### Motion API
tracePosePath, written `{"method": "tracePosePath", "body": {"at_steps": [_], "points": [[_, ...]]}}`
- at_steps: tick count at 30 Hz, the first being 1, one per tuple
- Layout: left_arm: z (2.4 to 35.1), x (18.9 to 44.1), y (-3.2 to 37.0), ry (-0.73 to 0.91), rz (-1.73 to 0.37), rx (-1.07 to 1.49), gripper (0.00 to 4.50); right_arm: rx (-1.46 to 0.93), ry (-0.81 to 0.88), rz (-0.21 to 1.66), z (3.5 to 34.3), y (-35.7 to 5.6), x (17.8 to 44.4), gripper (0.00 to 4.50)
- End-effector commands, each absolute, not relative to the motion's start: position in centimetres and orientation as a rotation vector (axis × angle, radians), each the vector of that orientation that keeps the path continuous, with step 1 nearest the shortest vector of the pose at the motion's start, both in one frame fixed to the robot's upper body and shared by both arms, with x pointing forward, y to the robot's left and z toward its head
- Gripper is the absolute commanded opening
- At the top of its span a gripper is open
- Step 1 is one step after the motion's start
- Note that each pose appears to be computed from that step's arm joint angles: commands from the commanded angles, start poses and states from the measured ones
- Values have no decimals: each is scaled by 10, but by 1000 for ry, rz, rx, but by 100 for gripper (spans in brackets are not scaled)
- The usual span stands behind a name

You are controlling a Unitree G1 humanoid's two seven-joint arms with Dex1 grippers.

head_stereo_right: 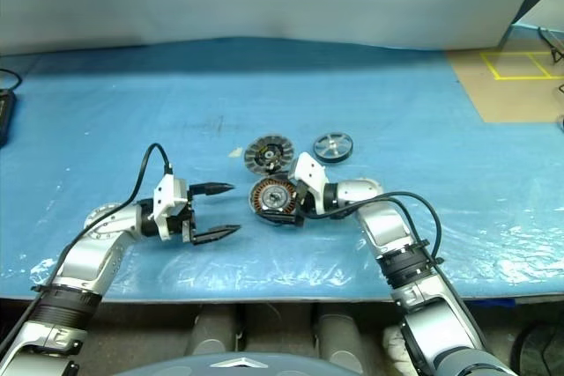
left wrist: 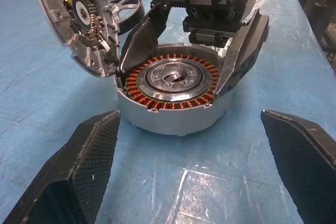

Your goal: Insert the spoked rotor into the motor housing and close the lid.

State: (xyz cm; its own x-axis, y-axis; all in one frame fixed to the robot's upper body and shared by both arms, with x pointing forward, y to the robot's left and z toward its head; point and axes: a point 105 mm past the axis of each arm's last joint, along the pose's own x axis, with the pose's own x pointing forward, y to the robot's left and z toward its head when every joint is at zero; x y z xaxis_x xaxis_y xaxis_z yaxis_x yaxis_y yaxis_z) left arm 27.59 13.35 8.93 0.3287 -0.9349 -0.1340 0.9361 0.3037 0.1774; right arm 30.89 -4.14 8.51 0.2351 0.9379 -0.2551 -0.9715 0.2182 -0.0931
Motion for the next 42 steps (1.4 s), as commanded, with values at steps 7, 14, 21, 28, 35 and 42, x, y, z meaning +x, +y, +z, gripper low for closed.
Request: {"method": "tracePosePath", "body": {"at_steps": [7,14,21,28,35,42], "points": [[96,277,134,-31,-1233,258,450,-232,111,1342,96,-41,308,447],[95,277,134,-31,-1236,257,450,-216,104,1347,100,-41,308,282],[95,277,134,-30,-1237,256,450,-186,108,1347,103,-42,308,106],[94,277,134,-25,-1238,256,450,-202,101,1317,106,-47,314,4],[94,277,134,-25,-1240,257,450,-244,163,1337,93,-48,309,4],[93,277,133,-23,-1235,255,450,-290,197,1349,87,-50,309,4]]}}
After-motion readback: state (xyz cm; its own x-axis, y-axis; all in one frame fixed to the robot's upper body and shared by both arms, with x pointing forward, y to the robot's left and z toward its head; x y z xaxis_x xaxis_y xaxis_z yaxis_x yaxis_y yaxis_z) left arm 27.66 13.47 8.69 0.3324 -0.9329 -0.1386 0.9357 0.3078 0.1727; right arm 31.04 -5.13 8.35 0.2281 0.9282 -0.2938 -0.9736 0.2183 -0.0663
